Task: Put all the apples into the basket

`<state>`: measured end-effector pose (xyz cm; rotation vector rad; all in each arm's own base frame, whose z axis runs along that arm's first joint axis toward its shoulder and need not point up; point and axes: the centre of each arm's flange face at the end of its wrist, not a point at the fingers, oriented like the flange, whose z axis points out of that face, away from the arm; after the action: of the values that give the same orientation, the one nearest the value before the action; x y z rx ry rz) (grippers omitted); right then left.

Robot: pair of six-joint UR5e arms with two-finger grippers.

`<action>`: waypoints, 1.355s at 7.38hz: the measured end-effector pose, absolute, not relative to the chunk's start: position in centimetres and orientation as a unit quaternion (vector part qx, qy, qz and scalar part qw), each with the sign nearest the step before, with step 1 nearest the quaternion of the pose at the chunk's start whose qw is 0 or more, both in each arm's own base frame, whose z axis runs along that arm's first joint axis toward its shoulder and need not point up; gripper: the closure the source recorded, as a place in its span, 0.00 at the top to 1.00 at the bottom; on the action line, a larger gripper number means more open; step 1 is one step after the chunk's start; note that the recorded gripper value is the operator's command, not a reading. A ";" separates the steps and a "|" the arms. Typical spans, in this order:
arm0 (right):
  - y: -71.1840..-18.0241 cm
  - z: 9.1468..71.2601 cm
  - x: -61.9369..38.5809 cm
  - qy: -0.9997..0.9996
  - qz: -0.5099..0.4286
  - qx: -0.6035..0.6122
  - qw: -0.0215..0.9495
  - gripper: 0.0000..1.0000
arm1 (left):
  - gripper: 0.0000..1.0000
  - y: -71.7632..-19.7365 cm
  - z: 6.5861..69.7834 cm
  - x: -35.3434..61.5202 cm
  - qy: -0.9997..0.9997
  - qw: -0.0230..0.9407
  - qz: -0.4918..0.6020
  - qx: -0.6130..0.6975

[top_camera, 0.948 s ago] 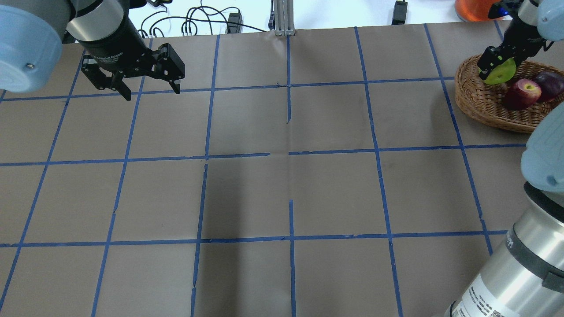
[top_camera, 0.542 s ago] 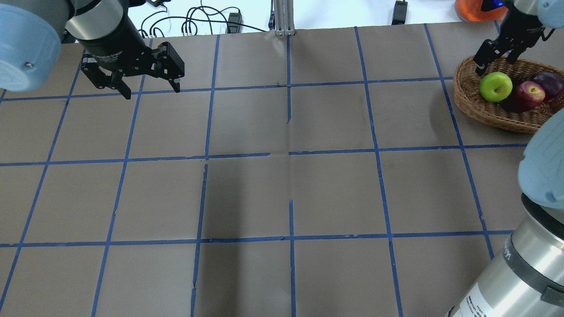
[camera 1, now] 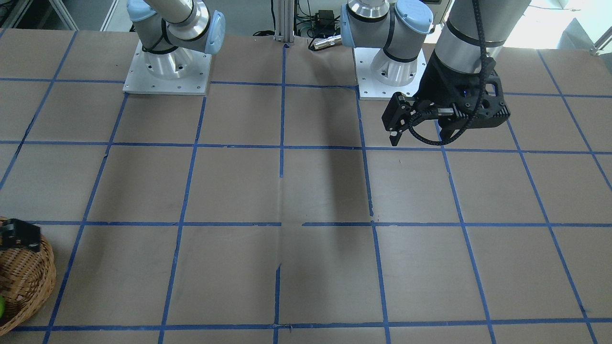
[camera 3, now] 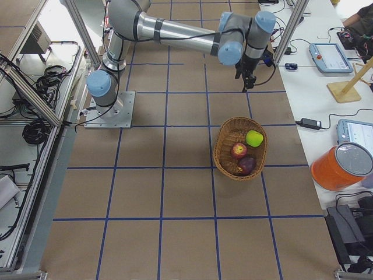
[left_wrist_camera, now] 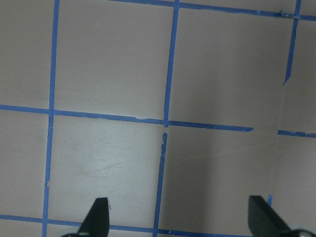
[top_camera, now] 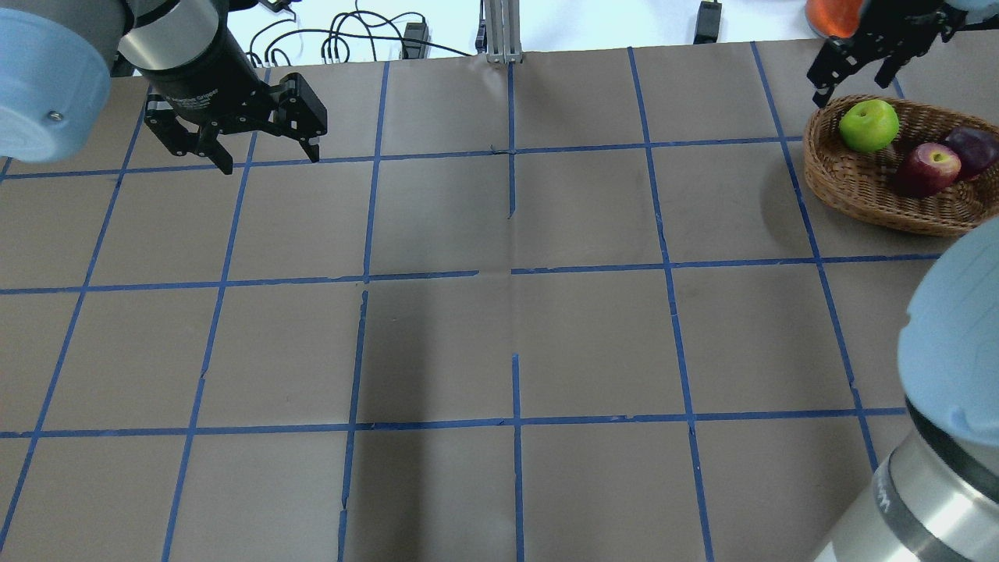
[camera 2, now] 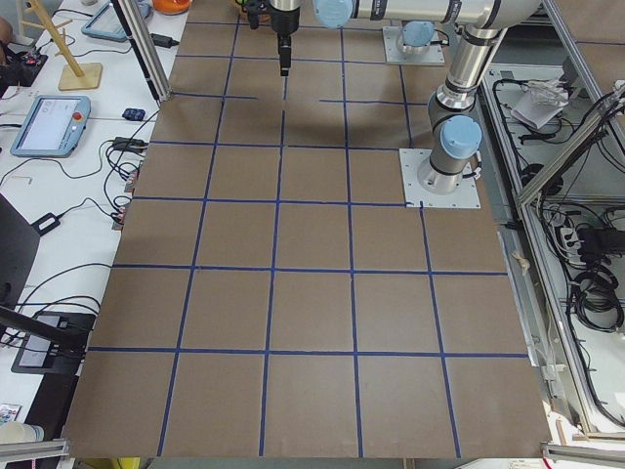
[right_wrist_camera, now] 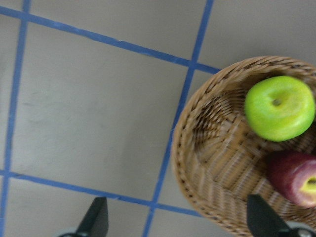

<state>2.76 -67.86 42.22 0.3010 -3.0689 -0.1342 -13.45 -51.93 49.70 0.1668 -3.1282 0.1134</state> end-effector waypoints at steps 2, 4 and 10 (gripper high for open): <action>-63.0 45.2 11.0 -0.996 -0.068 0.053 -0.012 1.00 | 1.00 -51.9 49.7 -13.4 -0.998 0.003 0.036 0.053; -59.3 44.0 13.8 -0.996 -0.078 0.026 -0.019 1.00 | 1.00 -51.9 49.7 -13.5 -0.998 0.004 0.036 0.054; -58.2 43.9 13.6 -1.000 -0.007 0.025 0.001 1.00 | 1.00 -51.9 49.7 -13.4 -0.998 0.004 0.036 0.055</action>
<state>13.62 -58.17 43.89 0.0777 -3.1383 -0.0228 -13.38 -51.86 49.71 0.1714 -3.1268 0.1133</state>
